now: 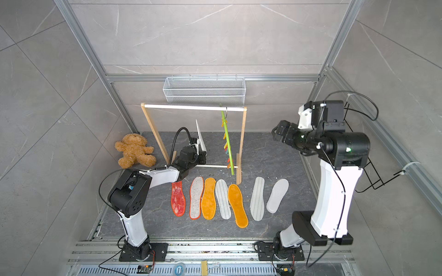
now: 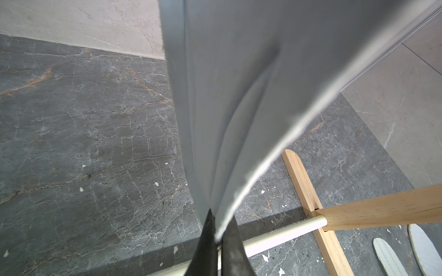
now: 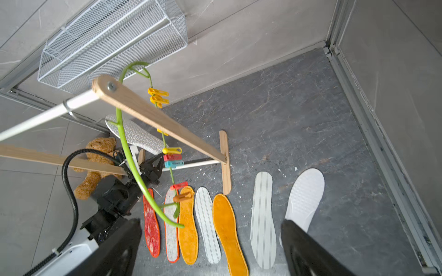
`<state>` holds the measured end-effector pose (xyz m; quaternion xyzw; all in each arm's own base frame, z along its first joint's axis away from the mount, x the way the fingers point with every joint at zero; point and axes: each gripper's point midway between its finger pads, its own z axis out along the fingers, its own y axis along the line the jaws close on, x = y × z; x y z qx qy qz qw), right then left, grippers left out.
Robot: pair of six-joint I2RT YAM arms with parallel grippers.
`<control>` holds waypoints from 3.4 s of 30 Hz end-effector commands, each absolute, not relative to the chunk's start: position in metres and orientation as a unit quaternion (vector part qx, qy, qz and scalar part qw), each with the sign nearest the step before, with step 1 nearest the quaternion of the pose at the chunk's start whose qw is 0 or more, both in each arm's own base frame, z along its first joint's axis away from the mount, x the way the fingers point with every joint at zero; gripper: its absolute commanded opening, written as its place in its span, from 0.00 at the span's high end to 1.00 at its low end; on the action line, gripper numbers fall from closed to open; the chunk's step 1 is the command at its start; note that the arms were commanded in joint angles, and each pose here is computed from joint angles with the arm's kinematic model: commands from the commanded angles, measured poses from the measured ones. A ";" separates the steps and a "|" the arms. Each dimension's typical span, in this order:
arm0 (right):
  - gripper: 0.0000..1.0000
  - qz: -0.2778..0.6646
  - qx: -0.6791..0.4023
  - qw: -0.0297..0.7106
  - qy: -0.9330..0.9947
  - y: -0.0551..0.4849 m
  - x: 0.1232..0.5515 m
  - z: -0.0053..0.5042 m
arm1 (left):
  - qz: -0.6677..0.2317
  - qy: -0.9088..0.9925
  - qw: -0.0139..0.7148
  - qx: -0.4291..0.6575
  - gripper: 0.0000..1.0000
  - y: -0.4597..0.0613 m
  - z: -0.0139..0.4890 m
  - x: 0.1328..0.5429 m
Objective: Take the shoe insoles off the hanger
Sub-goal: Place the insole at the center of the board.
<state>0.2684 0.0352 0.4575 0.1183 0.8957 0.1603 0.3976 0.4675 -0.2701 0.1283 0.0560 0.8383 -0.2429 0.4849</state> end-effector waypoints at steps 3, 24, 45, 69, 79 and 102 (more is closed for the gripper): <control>0.05 0.173 0.143 0.431 0.874 0.032 0.240 0.445 | -0.274 0.813 0.511 0.051 1.00 -0.270 0.165 0.464; 0.11 0.435 0.054 0.393 0.808 0.116 0.265 0.357 | -0.317 0.854 0.381 0.160 1.00 -0.277 0.152 0.337; 0.08 0.451 -0.056 0.332 0.827 0.203 0.259 0.390 | 0.080 0.739 0.541 0.393 1.00 -0.242 0.250 0.270; 1.00 0.469 -0.082 0.296 0.828 0.232 0.253 0.384 | 0.108 0.690 0.613 0.370 0.73 -0.247 0.313 0.276; 1.00 0.436 -0.154 0.444 0.768 0.212 0.242 0.472 | -0.013 0.666 0.698 0.263 0.00 -0.209 0.378 0.245; 1.00 0.093 0.113 0.727 0.671 0.049 0.286 0.542 | -0.170 0.694 0.680 0.165 0.00 -0.206 0.340 0.231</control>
